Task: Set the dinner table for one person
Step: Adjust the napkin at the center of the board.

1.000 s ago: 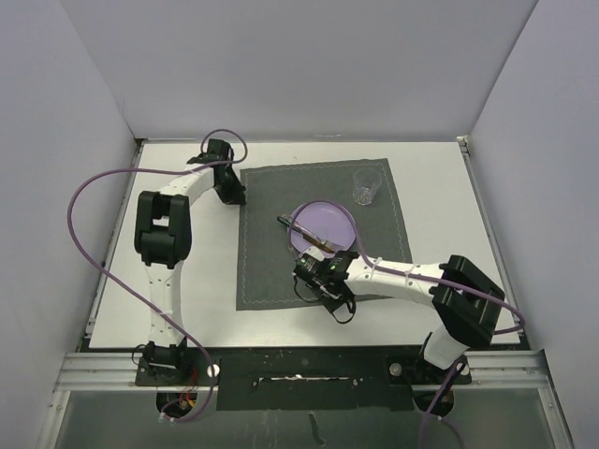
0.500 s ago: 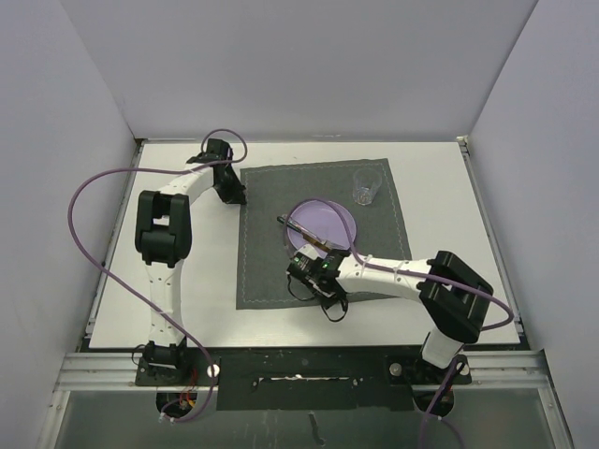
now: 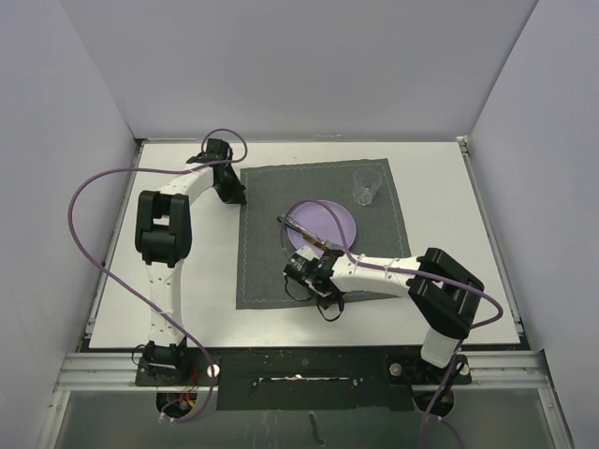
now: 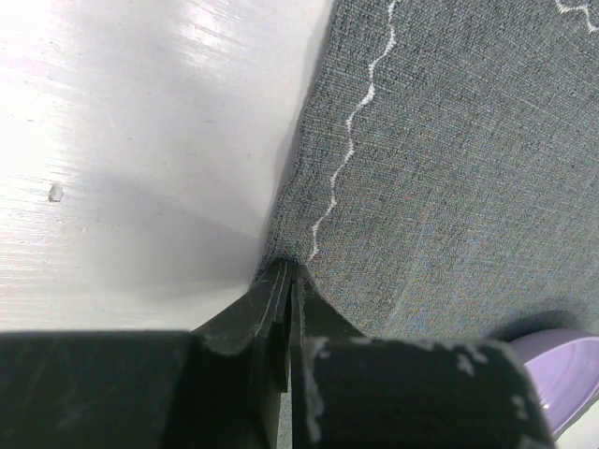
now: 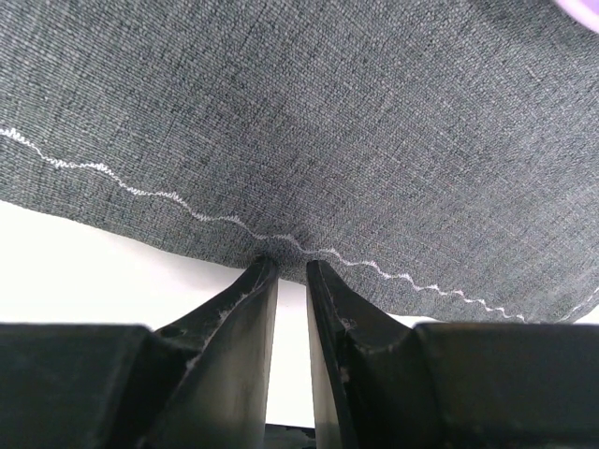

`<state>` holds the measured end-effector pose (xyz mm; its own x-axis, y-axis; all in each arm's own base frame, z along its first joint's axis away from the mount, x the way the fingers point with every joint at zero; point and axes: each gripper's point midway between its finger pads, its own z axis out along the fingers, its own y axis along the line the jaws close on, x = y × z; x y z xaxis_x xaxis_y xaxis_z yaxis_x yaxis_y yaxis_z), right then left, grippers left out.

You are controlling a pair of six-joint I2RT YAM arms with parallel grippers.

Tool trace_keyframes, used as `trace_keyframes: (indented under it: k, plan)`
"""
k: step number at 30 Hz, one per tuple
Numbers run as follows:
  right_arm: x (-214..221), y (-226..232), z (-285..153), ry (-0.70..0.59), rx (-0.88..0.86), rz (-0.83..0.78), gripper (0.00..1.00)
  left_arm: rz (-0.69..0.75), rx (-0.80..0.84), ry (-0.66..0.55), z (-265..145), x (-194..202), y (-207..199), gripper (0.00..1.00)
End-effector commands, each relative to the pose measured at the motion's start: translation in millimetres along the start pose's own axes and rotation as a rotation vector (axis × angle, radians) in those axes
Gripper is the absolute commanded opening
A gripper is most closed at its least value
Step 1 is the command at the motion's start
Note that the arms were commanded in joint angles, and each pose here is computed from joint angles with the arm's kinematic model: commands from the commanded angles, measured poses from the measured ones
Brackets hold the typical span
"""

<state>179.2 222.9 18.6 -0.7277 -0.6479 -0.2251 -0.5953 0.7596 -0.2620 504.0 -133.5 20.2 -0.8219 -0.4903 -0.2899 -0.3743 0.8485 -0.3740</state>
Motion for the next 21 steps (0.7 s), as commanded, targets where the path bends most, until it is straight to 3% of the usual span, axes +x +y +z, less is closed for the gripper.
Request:
trace_keyframes:
  k: [1,21]
  plan:
    - [-24.3,0.5,-11.0,-0.077,0.007,0.03,0.21,0.001,0.001,-0.017,4.5,-13.2,2.3,0.0]
    - [-26.8,2.5,-13.1,-0.074,-0.004,0.028,0.2,-0.008,0.0,-0.006,8.8,-15.4,6.7,0.0]
